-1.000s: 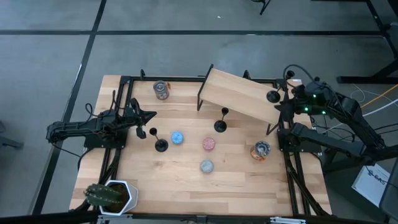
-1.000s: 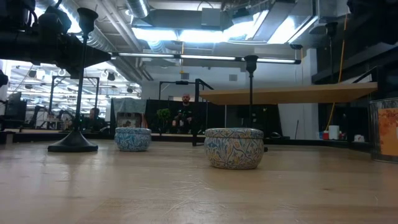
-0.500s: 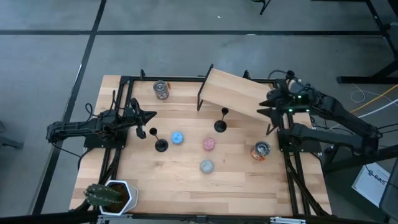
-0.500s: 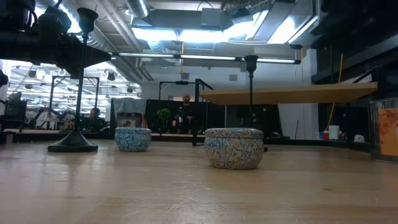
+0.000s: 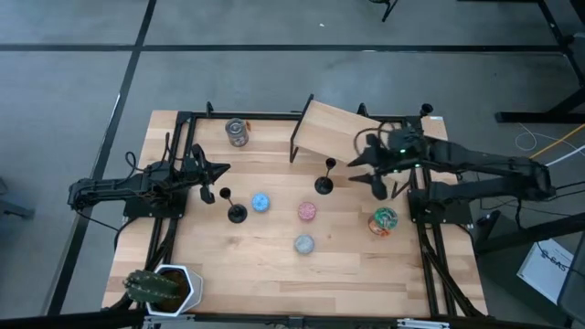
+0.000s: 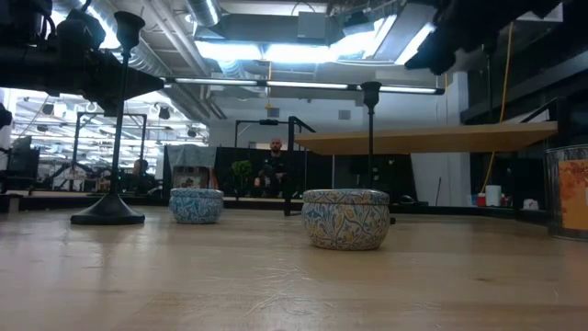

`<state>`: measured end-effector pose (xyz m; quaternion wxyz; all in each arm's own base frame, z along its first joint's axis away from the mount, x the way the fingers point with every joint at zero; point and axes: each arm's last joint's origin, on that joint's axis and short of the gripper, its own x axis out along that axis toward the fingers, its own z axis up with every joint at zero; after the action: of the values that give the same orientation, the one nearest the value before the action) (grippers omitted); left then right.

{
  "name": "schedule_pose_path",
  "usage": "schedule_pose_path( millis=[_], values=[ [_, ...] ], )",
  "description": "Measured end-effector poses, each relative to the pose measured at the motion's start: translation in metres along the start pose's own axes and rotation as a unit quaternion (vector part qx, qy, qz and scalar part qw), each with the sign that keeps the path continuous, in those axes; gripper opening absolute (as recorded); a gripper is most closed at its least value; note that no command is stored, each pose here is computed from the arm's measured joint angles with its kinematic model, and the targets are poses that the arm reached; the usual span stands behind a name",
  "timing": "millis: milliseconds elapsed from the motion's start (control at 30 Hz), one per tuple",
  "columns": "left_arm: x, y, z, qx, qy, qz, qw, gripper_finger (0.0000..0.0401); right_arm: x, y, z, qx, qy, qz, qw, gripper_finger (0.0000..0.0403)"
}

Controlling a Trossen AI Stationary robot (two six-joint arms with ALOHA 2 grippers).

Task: Pick & Place candle stick holders
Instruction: Align the top black candle holder with the other black candle holder on the shelf

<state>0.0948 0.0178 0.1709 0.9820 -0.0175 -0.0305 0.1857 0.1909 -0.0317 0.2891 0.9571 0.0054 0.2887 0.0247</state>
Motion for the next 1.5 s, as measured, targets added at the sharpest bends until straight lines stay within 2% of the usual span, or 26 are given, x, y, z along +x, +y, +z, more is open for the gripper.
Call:
schedule_pose_path(
  millis=[133, 300, 433, 900, 1267, 1367, 1500],
  values=[
    [0.0, 0.0, 0.0, 0.0, 0.0, 0.0, 1.0, 0.0011, 0.025, -0.004, -0.001, 0.0, 0.026, 0.002, 1.0, 0.0211],
    [0.0, 0.0, 0.0, 0.0, 0.0, 0.0, 1.0, 0.0012, 0.046, -0.011, -0.008, 0.019, 0.075, -0.06, 0.995, 0.0211],
    [0.0, 0.0, 0.0, 0.0, 0.0, 0.0, 1.0, 0.0012, 0.056, -0.014, -0.012, 0.025, 0.095, -0.07, 0.993, 0.0211],
    [0.0, 0.0, 0.0, 0.0, 0.0, 0.0, 1.0, 0.0008, 0.088, -0.021, -0.012, 0.004, 0.083, -0.081, 0.993, 0.0211],
    [0.0, 0.0, 0.0, 0.0, 0.0, 0.0, 1.0, 0.0013, 0.092, -0.022, -0.014, -0.003, 0.087, -0.08, 0.993, 0.021],
    [0.0, 0.0, 0.0, 0.0, 0.0, 0.0, 1.0, 0.0012, 0.092, -0.022, -0.013, -0.007, 0.087, -0.08, 0.993, 0.0199],
    [0.0, 0.0, 0.0, 0.0, 0.0, 0.0, 1.0, 0.0011, 0.092, -0.022, -0.014, -0.006, 0.087, -0.08, 0.993, 0.0158]
  ],
)
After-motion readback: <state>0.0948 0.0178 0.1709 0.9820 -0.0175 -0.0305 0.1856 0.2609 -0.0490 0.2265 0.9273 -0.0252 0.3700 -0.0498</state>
